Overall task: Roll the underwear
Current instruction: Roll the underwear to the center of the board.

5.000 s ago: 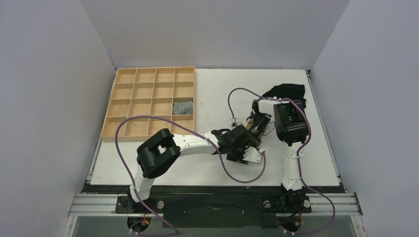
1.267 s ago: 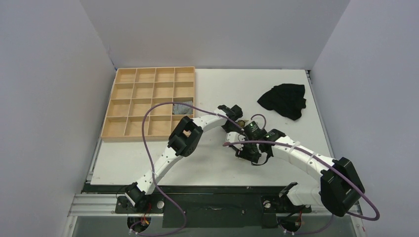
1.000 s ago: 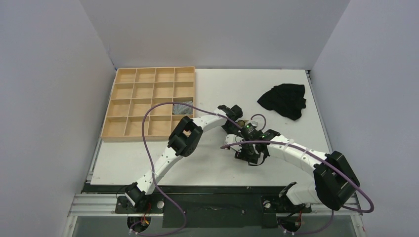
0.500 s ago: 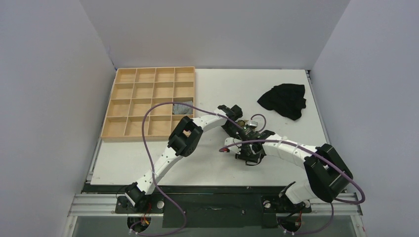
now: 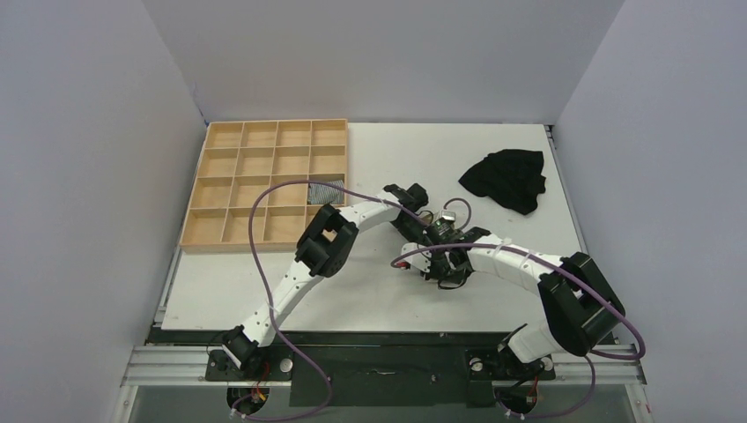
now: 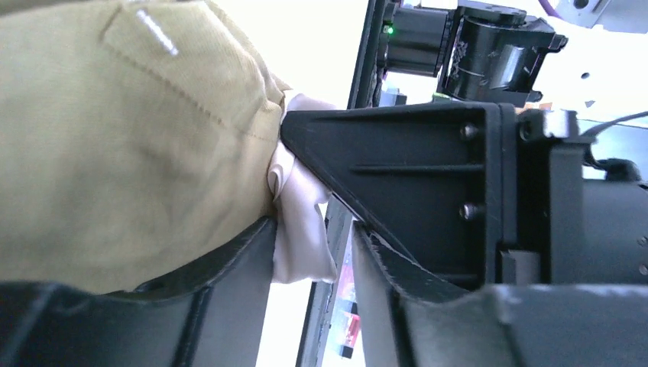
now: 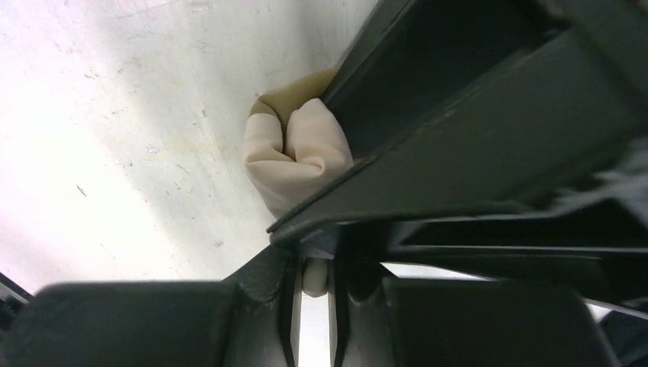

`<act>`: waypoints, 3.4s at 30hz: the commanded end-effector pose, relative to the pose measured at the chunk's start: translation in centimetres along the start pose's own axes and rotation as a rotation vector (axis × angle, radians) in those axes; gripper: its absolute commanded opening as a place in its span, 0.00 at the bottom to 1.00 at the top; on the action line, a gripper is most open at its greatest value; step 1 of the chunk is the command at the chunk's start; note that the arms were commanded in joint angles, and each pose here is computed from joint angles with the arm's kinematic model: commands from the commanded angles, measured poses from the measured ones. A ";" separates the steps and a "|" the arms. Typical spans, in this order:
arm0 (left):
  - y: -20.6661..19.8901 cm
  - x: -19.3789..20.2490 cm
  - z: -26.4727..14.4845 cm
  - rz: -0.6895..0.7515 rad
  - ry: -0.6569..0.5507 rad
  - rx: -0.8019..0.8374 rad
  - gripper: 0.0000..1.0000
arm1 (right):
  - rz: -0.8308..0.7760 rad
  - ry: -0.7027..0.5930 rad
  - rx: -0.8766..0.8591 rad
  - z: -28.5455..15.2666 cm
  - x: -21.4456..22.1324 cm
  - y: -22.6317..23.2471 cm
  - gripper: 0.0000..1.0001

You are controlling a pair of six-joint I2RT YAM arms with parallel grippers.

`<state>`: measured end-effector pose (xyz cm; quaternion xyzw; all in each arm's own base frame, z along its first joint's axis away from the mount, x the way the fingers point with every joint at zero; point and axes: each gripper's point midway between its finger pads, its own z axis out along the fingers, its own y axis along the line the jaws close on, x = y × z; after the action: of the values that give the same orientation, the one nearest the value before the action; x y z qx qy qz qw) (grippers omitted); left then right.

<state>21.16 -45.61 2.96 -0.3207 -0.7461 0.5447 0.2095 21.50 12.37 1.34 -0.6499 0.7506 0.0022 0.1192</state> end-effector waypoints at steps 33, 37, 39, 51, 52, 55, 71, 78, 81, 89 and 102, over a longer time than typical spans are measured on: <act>-2.9 2.2 -23.2 0.245 -0.559 -0.387 0.67 | 0.195 -0.072 -0.446 -0.1 -1.1 0.1 0.00; -3.1 3.7 -23.3 0.353 -0.597 -0.505 0.67 | 0.212 -0.054 -0.561 -0.1 -1.2 -0.3 0.00; -3.1 4.2 -23.0 0.410 -0.601 -0.569 0.67 | 0.222 -0.048 -0.607 0.0 -1.2 -0.6 0.00; -5.1 3.2 -16.3 0.842 -0.429 -0.956 0.74 | 0.260 -0.024 -0.838 -0.2 -1.5 -1.8 0.00; -5.7 2.7 -15.1 0.900 -0.410 -0.962 0.76 | 0.263 -0.024 -0.844 0.0 -1.6 -2.1 0.00; -5.5 1.5 -13.0 0.973 -0.358 -1.025 0.81 | 0.273 -0.020 -0.875 0.1 -1.4 -1.8 0.00; -2.4 -2.8 -6.1 1.183 -0.183 -1.109 0.96 | 0.299 -0.031 -0.898 1.1 -1.5 -1.8 0.00; -2.7 -2.4 -4.4 1.203 -0.148 -1.013 0.93 | 0.309 -0.034 -0.899 1.2 -1.7 -2.0 0.00; -2.9 -2.2 -4.0 1.214 -0.158 -0.981 0.91 | 0.312 -0.033 -0.901 1.2 -1.7 -2.0 0.00; -4.8 -1.0 -2.5 1.233 -0.173 -0.865 0.90 | 0.313 -0.030 -0.935 1.1 -1.8 -1.8 0.00; -6.0 1.6 -3.0 1.193 -0.206 -0.824 0.88 | 0.320 -0.052 -0.941 0.9 -1.8 -2.1 0.00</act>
<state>21.41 -41.94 4.83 -0.6817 -0.6372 0.2225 -0.2825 21.68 12.83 2.45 -0.4829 0.7579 0.3709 -0.2342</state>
